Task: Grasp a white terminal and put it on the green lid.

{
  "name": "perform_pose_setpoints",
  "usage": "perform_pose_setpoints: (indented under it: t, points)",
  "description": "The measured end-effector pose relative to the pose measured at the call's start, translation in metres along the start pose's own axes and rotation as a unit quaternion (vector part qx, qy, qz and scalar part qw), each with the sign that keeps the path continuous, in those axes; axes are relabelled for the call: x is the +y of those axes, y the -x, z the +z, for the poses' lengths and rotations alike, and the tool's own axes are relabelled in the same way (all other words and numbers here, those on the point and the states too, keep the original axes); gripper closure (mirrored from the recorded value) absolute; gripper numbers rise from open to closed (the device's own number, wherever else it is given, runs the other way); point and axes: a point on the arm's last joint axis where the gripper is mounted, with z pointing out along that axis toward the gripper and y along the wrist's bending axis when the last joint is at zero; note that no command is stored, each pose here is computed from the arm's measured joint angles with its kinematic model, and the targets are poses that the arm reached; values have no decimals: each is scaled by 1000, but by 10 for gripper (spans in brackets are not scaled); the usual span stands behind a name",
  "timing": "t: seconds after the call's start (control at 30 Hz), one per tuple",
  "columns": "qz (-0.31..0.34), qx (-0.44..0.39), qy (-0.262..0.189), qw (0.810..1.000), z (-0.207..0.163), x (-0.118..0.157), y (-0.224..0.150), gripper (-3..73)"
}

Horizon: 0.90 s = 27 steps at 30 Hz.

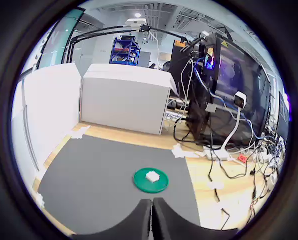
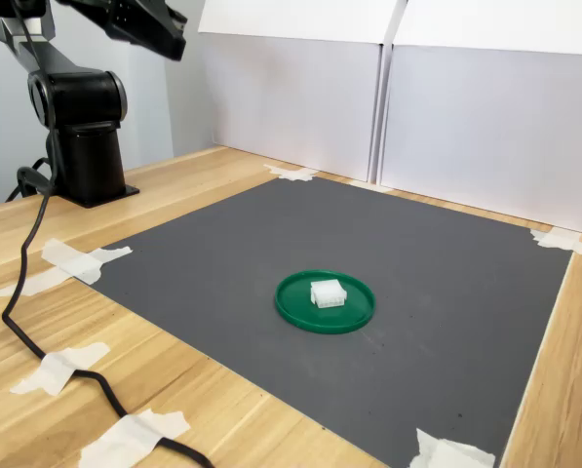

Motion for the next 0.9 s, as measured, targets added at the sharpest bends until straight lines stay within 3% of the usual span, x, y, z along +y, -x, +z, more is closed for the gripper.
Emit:
perform_pose_setpoints:
  t: [0.17,0.9]
  points:
    - [0,-1,5,1000,-3,6,-14,711]
    - [-7,-35,-1,999,-13,8,-14,711]
